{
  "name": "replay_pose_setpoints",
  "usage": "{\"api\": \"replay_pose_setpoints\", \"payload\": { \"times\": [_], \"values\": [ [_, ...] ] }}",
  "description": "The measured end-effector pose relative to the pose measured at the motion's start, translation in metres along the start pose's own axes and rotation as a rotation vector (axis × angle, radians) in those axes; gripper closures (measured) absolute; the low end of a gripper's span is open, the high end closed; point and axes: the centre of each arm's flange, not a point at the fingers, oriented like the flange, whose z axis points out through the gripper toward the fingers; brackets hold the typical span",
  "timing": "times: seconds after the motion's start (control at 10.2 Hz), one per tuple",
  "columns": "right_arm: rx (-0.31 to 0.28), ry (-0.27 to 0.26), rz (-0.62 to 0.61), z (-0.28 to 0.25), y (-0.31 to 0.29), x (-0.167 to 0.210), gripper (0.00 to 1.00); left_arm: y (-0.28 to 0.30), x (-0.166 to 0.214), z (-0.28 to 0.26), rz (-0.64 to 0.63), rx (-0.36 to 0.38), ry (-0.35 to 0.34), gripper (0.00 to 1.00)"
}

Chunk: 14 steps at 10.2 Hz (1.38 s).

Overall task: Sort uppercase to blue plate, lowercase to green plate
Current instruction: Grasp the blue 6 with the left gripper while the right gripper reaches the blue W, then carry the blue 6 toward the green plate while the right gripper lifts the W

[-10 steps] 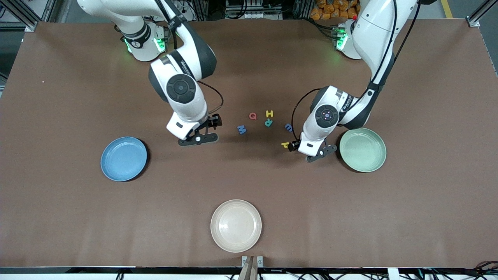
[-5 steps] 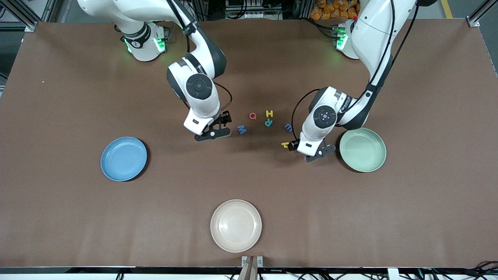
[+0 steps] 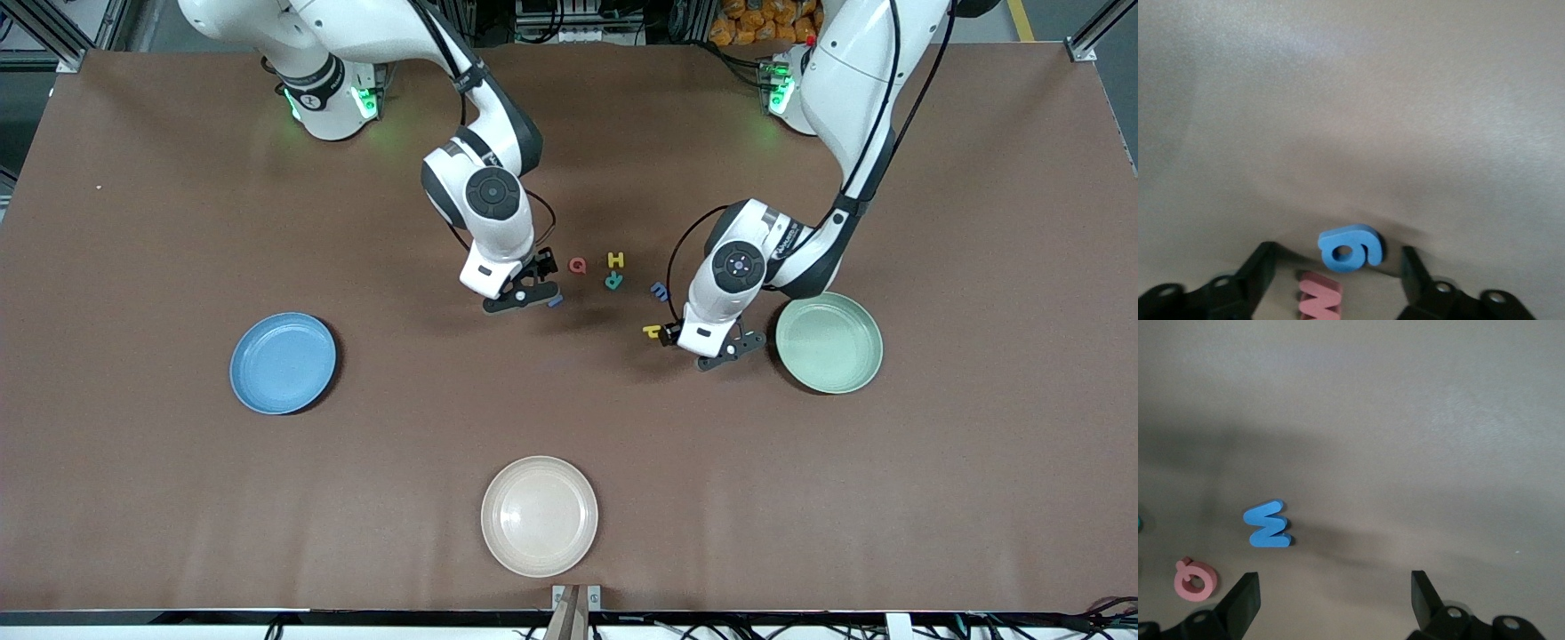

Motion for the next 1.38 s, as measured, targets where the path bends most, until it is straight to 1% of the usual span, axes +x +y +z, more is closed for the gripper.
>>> {"api": "replay_pose_setpoints", "payload": {
  "times": [0.2,0.39,0.59,0.79,1.38],
  "values": [
    [0.012,0.029,0.000,0.007,-0.001,0.002,0.00,0.001,0.001,-0.003,-0.018,-0.005,0.004,0.54],
    [0.015,0.040,-0.001,0.018,-0.002,0.002,0.02,0.002,0.001,-0.007,-0.023,-0.008,0.007,0.63],
    [0.022,0.047,-0.010,0.036,-0.010,-0.001,0.04,0.002,0.001,-0.007,-0.034,-0.008,0.007,0.63],
    [0.037,0.033,0.001,0.056,-0.019,-0.008,0.08,0.002,0.002,-0.008,-0.038,-0.009,0.008,0.63],
    [0.060,0.036,0.016,0.053,-0.030,-0.008,0.11,-0.001,0.029,-0.023,-0.077,-0.041,0.037,0.63]
  ]
}}
